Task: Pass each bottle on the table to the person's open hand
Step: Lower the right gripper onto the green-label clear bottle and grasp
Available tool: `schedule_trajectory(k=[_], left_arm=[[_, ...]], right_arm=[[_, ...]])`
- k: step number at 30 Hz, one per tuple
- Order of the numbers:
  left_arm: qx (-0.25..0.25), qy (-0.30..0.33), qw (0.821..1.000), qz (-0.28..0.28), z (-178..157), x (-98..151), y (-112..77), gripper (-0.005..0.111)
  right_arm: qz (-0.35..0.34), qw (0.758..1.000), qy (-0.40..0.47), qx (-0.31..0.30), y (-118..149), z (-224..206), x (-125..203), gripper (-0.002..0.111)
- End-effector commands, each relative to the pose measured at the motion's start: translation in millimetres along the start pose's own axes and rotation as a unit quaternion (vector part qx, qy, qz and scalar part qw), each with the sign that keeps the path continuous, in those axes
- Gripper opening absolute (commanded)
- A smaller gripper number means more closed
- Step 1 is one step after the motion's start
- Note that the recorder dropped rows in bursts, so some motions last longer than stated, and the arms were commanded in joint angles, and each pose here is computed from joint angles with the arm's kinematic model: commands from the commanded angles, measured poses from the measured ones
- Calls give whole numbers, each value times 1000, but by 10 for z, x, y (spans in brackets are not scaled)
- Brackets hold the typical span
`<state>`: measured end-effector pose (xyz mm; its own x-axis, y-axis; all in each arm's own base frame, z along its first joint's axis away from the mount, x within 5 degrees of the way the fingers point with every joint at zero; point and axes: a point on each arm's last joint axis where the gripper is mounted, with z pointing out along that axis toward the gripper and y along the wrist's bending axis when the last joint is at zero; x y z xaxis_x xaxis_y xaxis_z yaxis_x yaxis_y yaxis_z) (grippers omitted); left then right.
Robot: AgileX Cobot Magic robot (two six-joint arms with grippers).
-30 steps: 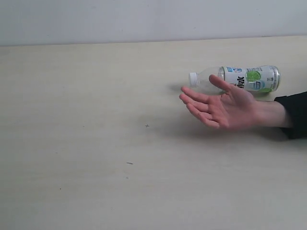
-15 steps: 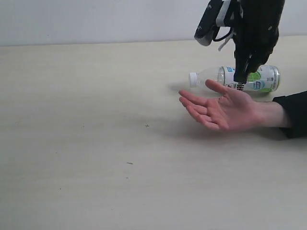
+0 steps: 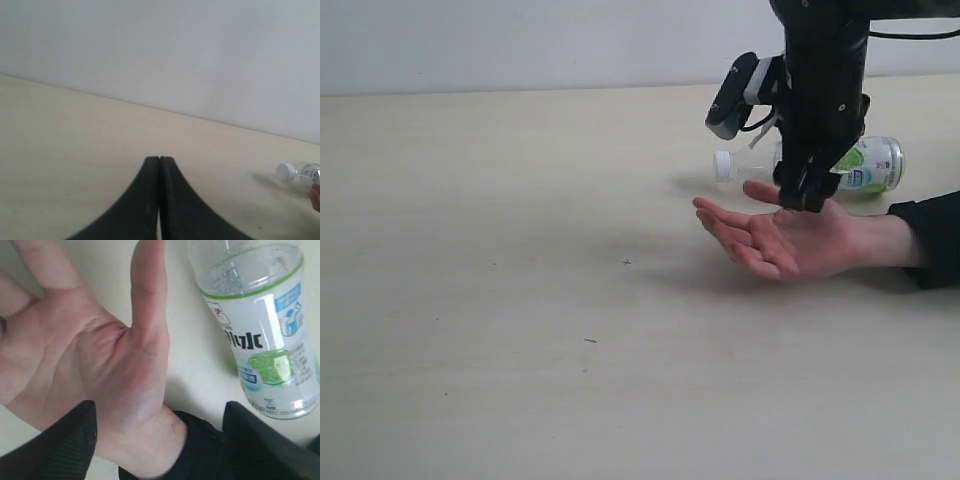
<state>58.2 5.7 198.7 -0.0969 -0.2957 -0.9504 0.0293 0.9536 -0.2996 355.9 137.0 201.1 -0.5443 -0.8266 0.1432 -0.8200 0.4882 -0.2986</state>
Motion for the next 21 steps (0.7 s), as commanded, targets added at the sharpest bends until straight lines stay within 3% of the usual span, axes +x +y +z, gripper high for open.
schedule_trajectory(k=[1, 6, 12, 18, 21], left_arm=[[-1, -2, 1000, 0, -3, 6, 5, 0], [-1, -2, 1000, 0, -3, 6, 5, 0], [-1, -2, 1000, 0, -3, 6, 5, 0], [-1, -2, 1000, 0, -3, 6, 5, 0], [-1, -2, 1000, 0, -3, 6, 5, 0]], right_arm=[[5, 1000, 14, -10, 11, 106, -29, 63], [-1, 999, 44, -20, 38, 195, -20, 63], [-2, 998, 25, 60, -171, -55, 18, 64], [-55, 993, 14, 102, -282, -40, -37, 64], [-92, 983, 42, 152, -366, 46, -60, 64]])
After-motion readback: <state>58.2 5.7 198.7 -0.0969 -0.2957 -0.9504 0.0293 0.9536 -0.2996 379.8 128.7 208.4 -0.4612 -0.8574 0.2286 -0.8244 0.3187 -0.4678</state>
